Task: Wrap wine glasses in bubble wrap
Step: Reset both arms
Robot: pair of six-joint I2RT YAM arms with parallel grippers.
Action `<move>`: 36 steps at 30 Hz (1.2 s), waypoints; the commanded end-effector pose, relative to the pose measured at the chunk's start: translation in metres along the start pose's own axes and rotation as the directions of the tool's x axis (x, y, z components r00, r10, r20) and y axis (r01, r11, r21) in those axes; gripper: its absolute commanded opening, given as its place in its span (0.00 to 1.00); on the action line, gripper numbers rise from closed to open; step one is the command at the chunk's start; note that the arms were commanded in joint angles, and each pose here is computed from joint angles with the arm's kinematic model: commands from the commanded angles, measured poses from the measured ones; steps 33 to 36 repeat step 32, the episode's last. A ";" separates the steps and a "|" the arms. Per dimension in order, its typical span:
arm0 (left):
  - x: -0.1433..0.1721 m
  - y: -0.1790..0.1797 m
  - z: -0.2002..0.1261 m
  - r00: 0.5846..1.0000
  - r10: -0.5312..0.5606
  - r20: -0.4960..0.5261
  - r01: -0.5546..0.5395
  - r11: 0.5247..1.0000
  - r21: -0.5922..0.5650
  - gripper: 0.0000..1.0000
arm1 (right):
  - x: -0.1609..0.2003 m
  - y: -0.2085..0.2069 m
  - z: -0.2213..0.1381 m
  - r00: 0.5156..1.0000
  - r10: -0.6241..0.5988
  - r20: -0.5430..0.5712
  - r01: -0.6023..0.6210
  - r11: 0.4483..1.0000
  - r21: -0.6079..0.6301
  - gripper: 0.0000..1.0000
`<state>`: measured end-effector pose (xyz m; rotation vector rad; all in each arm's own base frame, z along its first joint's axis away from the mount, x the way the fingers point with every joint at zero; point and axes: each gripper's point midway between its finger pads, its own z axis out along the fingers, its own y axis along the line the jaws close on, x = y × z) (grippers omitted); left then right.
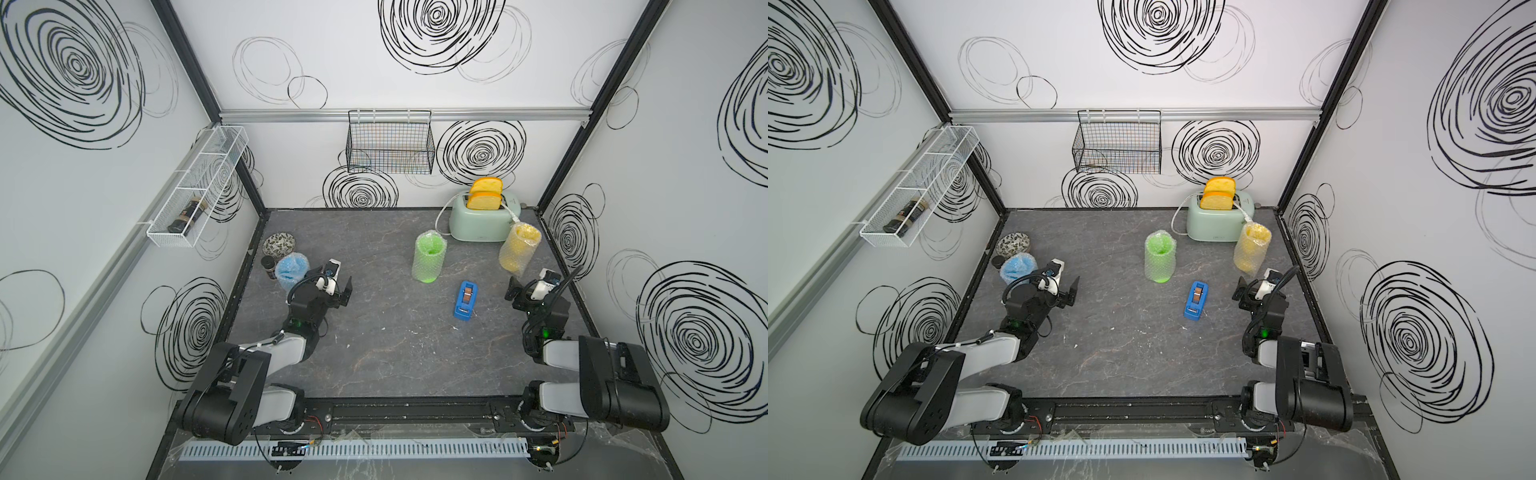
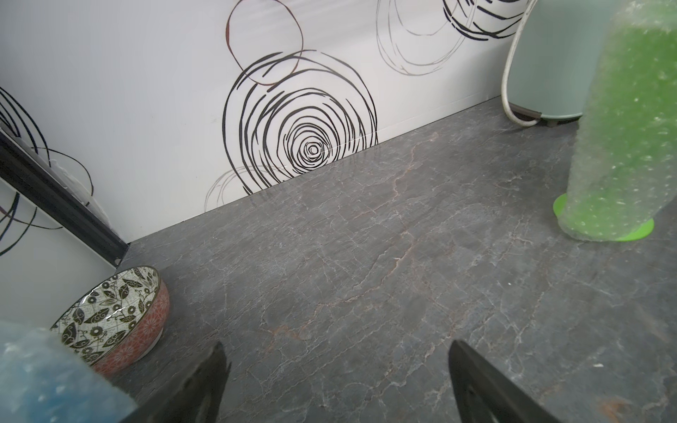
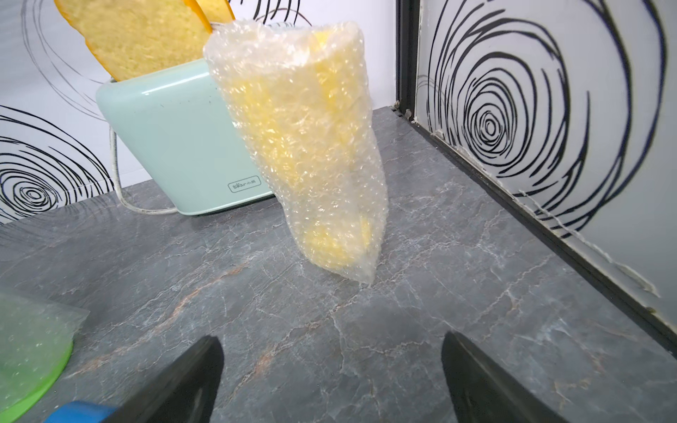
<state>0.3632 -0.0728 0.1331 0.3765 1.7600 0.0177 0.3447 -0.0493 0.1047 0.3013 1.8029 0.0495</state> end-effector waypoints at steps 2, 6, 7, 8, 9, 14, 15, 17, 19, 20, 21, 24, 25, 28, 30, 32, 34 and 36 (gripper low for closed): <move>-0.012 0.004 0.001 0.999 -0.009 0.047 0.010 0.999 -0.033 0.96 | -0.027 0.017 0.006 0.997 -0.017 0.076 0.022 0.998 -0.061 0.97; -0.014 0.001 0.006 0.999 -0.018 0.044 0.020 0.999 -0.043 0.96 | -0.025 0.033 -0.002 0.990 -0.073 0.121 0.087 0.989 -0.119 0.97; -0.015 0.000 0.006 0.999 -0.016 0.046 0.018 0.999 -0.052 0.97 | -0.022 0.037 -0.006 0.985 -0.088 0.151 0.109 0.985 -0.132 0.97; -0.015 0.001 0.007 0.999 -0.014 0.043 0.017 0.998 -0.067 0.97 | -0.024 0.039 -0.013 0.971 -0.116 0.210 0.148 0.979 -0.140 0.97; -0.015 0.002 0.008 0.999 -0.016 0.042 0.020 0.997 -0.080 0.96 | -0.024 0.038 -0.016 0.967 -0.116 0.229 0.150 0.979 -0.137 0.97; -0.016 0.002 0.010 0.999 -0.011 0.037 0.015 0.994 -0.112 0.96 | -0.015 0.034 0.017 0.993 -0.099 0.059 0.102 0.993 -0.060 0.97; -0.016 0.003 0.010 0.999 -0.013 0.040 0.018 0.993 -0.120 0.96 | -0.014 0.037 0.021 0.992 -0.113 0.052 0.116 0.991 -0.061 0.97; -0.016 0.004 0.010 0.999 -0.015 0.039 0.020 0.992 -0.126 0.97 | -0.011 0.047 0.023 0.986 -0.163 0.044 0.166 0.984 -0.063 0.97; -0.015 0.006 0.010 0.999 -0.019 0.036 0.024 0.991 -0.134 0.96 | -0.011 0.048 0.021 0.984 -0.171 0.051 0.174 0.983 -0.062 0.97; -0.016 0.006 0.009 0.999 -0.022 0.040 0.027 0.990 -0.138 0.96 | -0.011 0.047 0.022 0.984 -0.169 0.050 0.172 0.983 -0.061 0.97; -0.016 0.007 0.009 0.999 -0.024 0.043 0.030 0.990 -0.140 0.97 | -0.011 0.047 0.022 0.985 -0.166 0.049 0.169 0.984 -0.063 0.97; -0.016 0.006 0.009 0.999 -0.021 0.042 0.026 0.991 -0.135 0.96 | -0.009 0.049 0.023 0.985 -0.167 0.043 0.170 0.982 -0.085 0.97; -0.016 0.007 0.009 0.999 -0.023 0.041 0.028 0.990 -0.138 0.96 | -0.009 0.050 0.024 0.985 -0.166 0.042 0.169 0.980 -0.105 0.97; -0.017 0.008 0.008 0.999 -0.027 0.046 0.033 0.990 -0.137 0.96 | -0.008 0.050 0.024 0.985 -0.166 0.038 0.169 0.980 -0.105 0.97; -0.016 0.007 0.009 0.999 -0.024 0.042 0.030 0.991 -0.133 0.97 | -0.009 0.050 0.023 0.986 -0.163 0.040 0.166 0.979 -0.114 0.97; -0.016 0.010 0.009 0.999 -0.026 0.043 0.032 0.989 -0.144 0.97 | -0.009 0.049 0.023 0.986 -0.160 0.042 0.164 0.980 -0.117 0.97; -0.016 0.010 0.009 0.999 -0.026 0.043 0.032 0.989 -0.144 0.97 | -0.009 0.049 0.023 0.986 -0.160 0.042 0.164 0.980 -0.117 0.97; -0.016 0.010 0.009 0.999 -0.026 0.043 0.032 0.989 -0.144 0.97 | -0.009 0.049 0.023 0.986 -0.160 0.042 0.164 0.980 -0.117 0.97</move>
